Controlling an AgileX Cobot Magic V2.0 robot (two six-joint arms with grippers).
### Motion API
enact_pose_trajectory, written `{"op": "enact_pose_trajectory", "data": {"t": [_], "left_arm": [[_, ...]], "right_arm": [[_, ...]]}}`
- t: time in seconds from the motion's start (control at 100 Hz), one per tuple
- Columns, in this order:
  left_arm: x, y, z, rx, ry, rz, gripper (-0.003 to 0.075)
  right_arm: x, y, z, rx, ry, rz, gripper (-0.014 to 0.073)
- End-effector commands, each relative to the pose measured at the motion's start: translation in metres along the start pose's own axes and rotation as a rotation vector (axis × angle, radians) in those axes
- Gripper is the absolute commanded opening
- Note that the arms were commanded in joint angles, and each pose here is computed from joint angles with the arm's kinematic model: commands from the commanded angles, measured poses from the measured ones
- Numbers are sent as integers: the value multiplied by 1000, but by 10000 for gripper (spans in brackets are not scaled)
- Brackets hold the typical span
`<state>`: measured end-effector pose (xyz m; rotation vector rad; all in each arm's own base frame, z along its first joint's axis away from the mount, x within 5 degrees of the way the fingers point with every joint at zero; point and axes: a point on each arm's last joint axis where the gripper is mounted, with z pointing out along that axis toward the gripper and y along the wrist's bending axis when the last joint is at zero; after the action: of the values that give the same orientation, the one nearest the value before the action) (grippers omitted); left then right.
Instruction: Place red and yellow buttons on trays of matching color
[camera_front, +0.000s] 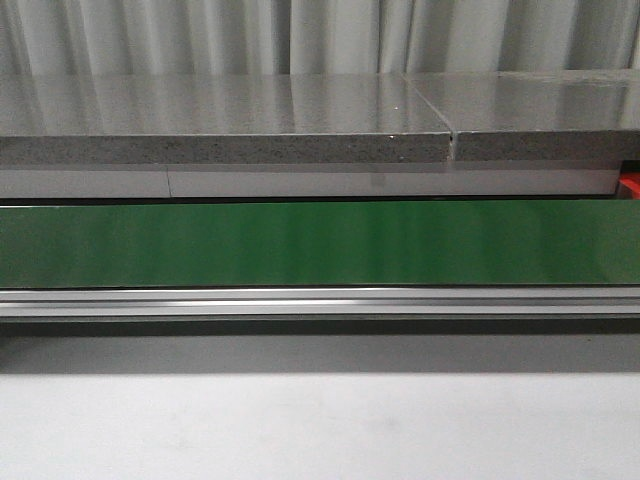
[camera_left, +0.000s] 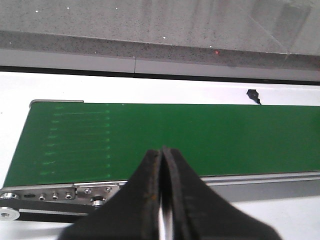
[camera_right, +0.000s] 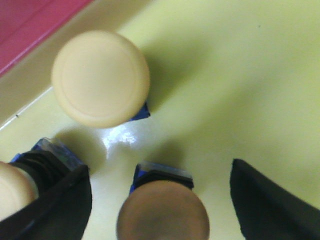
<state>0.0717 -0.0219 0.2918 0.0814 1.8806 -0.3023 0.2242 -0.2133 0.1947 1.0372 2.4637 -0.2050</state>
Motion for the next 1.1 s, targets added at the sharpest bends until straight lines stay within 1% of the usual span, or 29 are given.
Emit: {"op": "enact_pose_trajectory", "data": {"t": [0.0,0.2,0.31,0.41,0.55,0.6,0.74,0.84,0.93,1.09], "left_arm": [[-13,-2,-2,7,-83,-15,-19],[-13,-2,-2,7,-83,-15,-19],[-13,-2,-2,7,-83,-15,-19],[-13,-2,-2,7,-83,-15,-19],[-13,-2,-2,7,-83,-15,-19],[-13,-2,-2,7,-83,-15,-19],[-13,-2,-2,7,-83,-15,-19],[-13,-2,-2,7,-83,-15,-19],[-13,-2,-2,7,-83,-15,-19],[-13,-2,-2,7,-83,-15,-19]], "right_arm": [[-17,0,-33,-5,-145,12,583],[-20,6,-88,-48,-310,44,583],[-17,21,-120,-99,-408,23,583],[-10,40,-149,-159,-492,-44,583],[5,71,-182,-261,-581,-200,583],[12,83,-192,-308,-604,-255,583],[32,106,-213,-413,-641,-394,583],[47,116,-222,-473,-656,-475,583],[63,121,-225,-524,-666,-519,583],[94,118,-220,-585,-699,-579,581]]}}
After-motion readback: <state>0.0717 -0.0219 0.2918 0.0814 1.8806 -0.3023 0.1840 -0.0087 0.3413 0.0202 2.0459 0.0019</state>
